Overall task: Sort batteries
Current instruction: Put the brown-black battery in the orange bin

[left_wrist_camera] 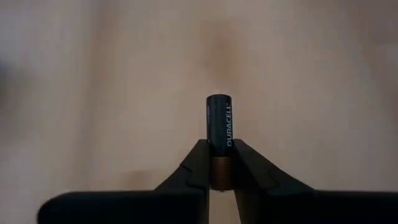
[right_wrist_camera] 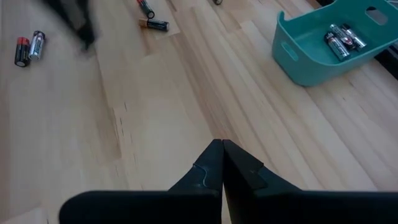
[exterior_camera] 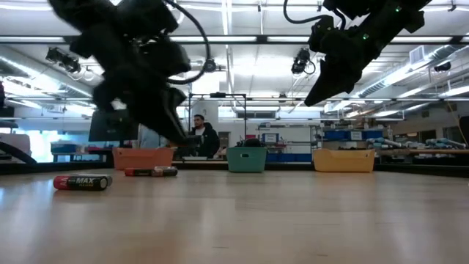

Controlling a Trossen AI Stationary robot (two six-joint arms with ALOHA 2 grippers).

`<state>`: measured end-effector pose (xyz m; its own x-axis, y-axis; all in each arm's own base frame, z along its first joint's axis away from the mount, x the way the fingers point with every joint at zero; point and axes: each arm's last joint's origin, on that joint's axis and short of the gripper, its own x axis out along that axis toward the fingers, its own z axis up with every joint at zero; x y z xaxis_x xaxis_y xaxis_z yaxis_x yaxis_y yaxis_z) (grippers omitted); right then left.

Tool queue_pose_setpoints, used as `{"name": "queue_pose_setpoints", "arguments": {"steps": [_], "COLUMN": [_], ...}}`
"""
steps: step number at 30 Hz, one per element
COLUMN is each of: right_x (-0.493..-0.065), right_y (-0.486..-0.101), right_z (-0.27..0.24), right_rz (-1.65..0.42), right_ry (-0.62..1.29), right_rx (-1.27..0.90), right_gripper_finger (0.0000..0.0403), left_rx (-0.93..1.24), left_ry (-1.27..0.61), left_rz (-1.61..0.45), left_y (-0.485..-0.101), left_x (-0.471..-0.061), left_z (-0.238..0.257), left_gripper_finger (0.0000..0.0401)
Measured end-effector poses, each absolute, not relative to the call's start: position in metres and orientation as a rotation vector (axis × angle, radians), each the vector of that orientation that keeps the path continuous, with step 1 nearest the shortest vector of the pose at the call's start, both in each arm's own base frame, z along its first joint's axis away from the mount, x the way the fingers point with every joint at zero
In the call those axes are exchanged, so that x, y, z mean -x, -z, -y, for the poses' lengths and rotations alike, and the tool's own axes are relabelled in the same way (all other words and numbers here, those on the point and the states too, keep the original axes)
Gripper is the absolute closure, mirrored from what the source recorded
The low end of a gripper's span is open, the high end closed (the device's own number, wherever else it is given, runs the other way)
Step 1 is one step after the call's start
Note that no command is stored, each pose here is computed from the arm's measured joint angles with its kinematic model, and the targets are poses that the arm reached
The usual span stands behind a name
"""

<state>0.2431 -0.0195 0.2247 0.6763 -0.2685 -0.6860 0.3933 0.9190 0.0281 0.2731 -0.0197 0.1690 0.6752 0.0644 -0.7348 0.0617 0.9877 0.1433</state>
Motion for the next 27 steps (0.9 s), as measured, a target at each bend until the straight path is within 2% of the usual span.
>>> {"name": "queue_pose_setpoints", "arguments": {"steps": [7, 11, 17, 23, 27], "right_x": [-0.242, -0.242, -0.242, -0.242, -0.242], "right_y": [-0.224, -0.224, -0.224, -0.224, -0.224], "right_z": [0.018, 0.016, 0.015, 0.015, 0.015], "right_rz": [-0.753, -0.76, -0.759, -0.759, -0.759], "right_ry": [0.367, 0.36, 0.356, 0.356, 0.356], "right_rx": [-0.17, -0.166, -0.166, -0.166, -0.165], "right_gripper_finger": [0.039, 0.039, 0.039, 0.039, 0.039], "left_rx": [-0.078, 0.026, 0.194, 0.321, 0.445], "left_ry": [-0.33, -0.572, -0.834, -0.963, -0.965], "left_rz": [-0.856, -0.836, -0.882, -0.844, -0.834], "left_y": [-0.196, -0.207, -0.201, -0.186, -0.172], "left_x": [-0.263, -0.241, -0.2, -0.169, -0.15], "left_z": [-0.053, -0.102, -0.163, -0.191, -0.196], "left_gripper_finger": [0.0357, 0.0357, 0.0357, 0.0357, 0.0357]}}
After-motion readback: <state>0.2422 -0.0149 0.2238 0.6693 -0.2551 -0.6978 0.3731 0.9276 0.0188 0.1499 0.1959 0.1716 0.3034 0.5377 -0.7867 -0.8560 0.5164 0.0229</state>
